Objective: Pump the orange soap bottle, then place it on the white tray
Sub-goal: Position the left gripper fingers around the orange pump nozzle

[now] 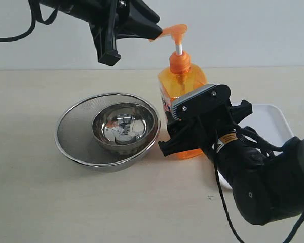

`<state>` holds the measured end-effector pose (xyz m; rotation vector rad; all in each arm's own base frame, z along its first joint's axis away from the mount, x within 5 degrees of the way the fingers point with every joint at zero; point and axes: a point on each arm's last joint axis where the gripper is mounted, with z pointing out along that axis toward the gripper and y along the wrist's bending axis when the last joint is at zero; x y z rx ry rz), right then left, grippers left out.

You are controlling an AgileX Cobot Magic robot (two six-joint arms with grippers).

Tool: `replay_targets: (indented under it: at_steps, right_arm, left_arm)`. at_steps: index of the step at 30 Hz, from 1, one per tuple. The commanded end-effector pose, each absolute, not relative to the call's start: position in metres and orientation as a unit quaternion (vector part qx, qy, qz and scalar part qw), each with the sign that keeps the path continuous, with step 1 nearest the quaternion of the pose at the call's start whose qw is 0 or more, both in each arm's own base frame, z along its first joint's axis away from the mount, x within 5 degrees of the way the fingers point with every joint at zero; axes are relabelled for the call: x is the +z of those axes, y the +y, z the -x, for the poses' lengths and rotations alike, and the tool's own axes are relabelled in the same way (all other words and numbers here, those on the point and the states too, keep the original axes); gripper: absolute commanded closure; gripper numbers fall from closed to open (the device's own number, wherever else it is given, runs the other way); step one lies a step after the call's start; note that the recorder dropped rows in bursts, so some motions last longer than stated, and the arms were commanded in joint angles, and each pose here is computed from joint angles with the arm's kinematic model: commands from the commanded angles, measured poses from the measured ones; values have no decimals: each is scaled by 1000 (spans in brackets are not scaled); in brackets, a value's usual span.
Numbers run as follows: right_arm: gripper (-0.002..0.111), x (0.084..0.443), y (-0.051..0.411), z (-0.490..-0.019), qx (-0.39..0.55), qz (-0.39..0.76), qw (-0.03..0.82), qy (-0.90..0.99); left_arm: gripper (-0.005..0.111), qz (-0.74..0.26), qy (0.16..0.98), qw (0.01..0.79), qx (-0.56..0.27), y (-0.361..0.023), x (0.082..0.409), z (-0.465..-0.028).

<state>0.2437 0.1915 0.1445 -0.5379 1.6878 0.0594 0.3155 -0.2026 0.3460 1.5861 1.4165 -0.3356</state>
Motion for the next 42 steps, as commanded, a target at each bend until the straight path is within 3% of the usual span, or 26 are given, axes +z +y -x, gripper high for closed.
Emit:
replay_targets:
  at_steps: [1, 4, 6, 8, 21, 28, 33, 37, 42]
  right_arm:
    - [92, 142, 191, -241, 30, 245, 622, 743]
    - [92, 142, 192, -241, 32, 249, 621, 743]
    - [92, 142, 192, -241, 32, 249, 621, 743]
    - [92, 142, 192, -241, 32, 249, 621, 743]
    - [92, 142, 192, -241, 32, 249, 621, 742]
    - [92, 142, 192, -241, 32, 249, 621, 742]
    - [92, 142, 192, -241, 32, 249, 621, 742]
    - [92, 142, 192, -241, 32, 249, 621, 742]
    - [92, 142, 192, -241, 33, 248, 621, 743]
  left_arm:
    - [87, -642, 580, 485, -130, -202, 353, -315]
    - [70, -639, 581, 486, -128, -202, 352, -316]
    - [51, -637, 583, 488, -128, -202, 352, -316]
    - [43, -632, 587, 490, -127, -201, 353, -317]
    - [54, -624, 611, 456, -167, -210, 328, -327]
    - [81, -627, 608, 458, -169, -209, 332, -324]
    - [94, -629, 603, 460, -171, -208, 337, -320]
    - [102, -635, 600, 453, -179, -209, 337, -318]
    - [102, -636, 599, 452, -180, -209, 337, -317]
